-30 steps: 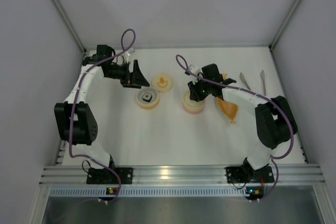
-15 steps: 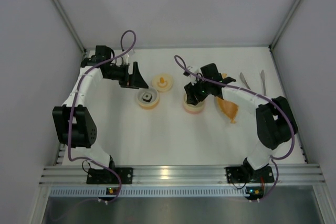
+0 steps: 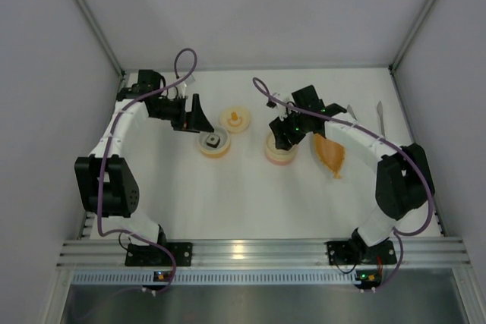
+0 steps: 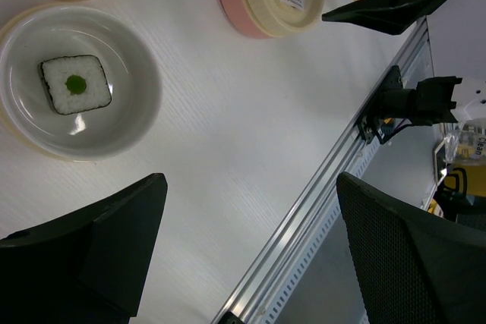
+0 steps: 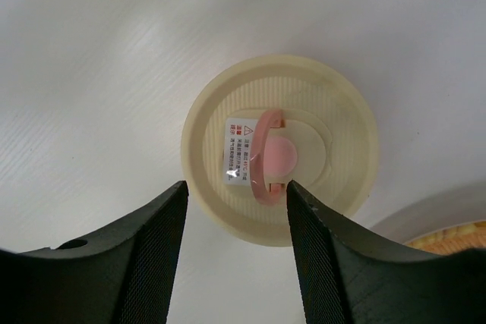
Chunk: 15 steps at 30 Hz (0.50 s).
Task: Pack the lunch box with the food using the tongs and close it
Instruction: Screw the box lid onto the packing box.
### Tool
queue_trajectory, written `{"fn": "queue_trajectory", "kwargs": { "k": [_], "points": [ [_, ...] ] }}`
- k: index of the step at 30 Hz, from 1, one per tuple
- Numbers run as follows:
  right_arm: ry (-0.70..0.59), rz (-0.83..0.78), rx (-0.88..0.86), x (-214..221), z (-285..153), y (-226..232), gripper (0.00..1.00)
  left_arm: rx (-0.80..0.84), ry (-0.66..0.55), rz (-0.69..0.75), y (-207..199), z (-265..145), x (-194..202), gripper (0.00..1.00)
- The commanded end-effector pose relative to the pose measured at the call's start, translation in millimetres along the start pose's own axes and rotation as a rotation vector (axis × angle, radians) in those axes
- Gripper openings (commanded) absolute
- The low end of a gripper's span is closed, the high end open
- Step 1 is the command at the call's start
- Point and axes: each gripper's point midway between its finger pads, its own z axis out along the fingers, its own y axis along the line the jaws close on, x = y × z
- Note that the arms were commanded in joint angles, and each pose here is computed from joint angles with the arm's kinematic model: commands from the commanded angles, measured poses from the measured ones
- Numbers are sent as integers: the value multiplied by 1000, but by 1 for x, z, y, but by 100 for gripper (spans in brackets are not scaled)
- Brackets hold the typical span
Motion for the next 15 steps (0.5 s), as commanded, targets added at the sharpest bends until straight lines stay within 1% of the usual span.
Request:
{"fn": "queue_trajectory", "kwargs": {
  "k": [1, 5, 8, 9, 12, 15],
  "points": [
    [-64, -63, 33, -29, -29, -1, 54, -3, -51, 86, -10, -12, -8, 98],
    [-75, -80, 41, -37, -36, -2, 53, -4, -50, 86, -10, -11, -7, 98],
    [-77, -83, -2, -40, -38, 6, 42, -2, -48, 84, -10, -11, -7, 98],
    [-68, -77, -23, -39, -39, 9, 33, -3, -50, 86, -10, -11, -7, 98],
    [-58, -51, -106, -35, -37, 25, 23, -1, -47, 80, -9, -10, -5, 98],
    [-33, -22, -147, -28, -30, 30, 18, 2, -49, 78, -9, -9, -6, 98]
  ]
}}
